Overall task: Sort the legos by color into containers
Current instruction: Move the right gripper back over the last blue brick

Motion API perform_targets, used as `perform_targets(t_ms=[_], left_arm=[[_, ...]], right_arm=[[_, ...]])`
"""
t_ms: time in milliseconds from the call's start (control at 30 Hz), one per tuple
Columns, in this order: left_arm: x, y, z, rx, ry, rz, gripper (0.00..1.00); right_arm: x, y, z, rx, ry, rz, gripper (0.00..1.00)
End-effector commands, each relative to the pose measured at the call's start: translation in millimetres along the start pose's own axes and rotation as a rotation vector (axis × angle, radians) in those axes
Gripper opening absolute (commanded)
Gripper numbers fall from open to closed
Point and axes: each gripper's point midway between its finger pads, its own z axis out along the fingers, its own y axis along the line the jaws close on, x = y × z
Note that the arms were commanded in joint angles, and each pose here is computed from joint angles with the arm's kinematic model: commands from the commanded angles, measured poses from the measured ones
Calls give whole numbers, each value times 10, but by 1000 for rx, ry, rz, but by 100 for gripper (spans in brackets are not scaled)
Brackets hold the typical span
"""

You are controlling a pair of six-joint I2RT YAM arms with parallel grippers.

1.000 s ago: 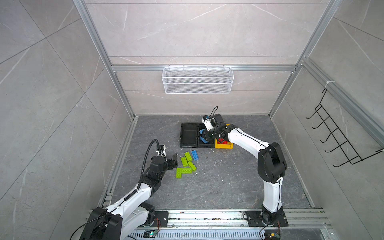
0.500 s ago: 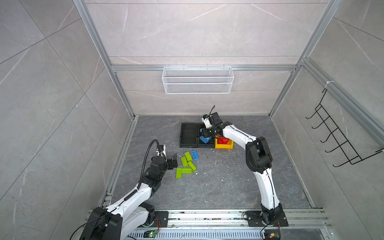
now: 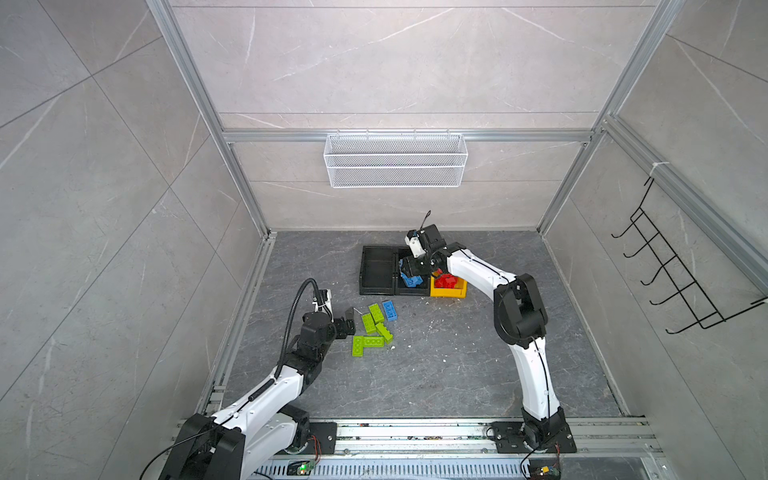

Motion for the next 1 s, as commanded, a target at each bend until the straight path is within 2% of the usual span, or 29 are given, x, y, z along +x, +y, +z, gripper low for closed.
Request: perform_targets(t_ms=[0,167,367,567,967], left_arm=[[-224,-20,-25,-3,-63,-20,99],[-227,-19,-34,-2,-66,-22,99],[-224,-18,-26,-4,-64,-21,100],[-239,-13,-46,-6,-71,-20,99],[-234,-14,-46,-4,-70,-22,99]], right_arm=[[-137,237,-508,-31,-120,5,59],[230,499,-682,-54,-137,7,60],[549,709,-553,-57,-80,-11,60],[709,896,-354,-60,-38,-50,59],[795,1057,-47,-27,18,-100,59]])
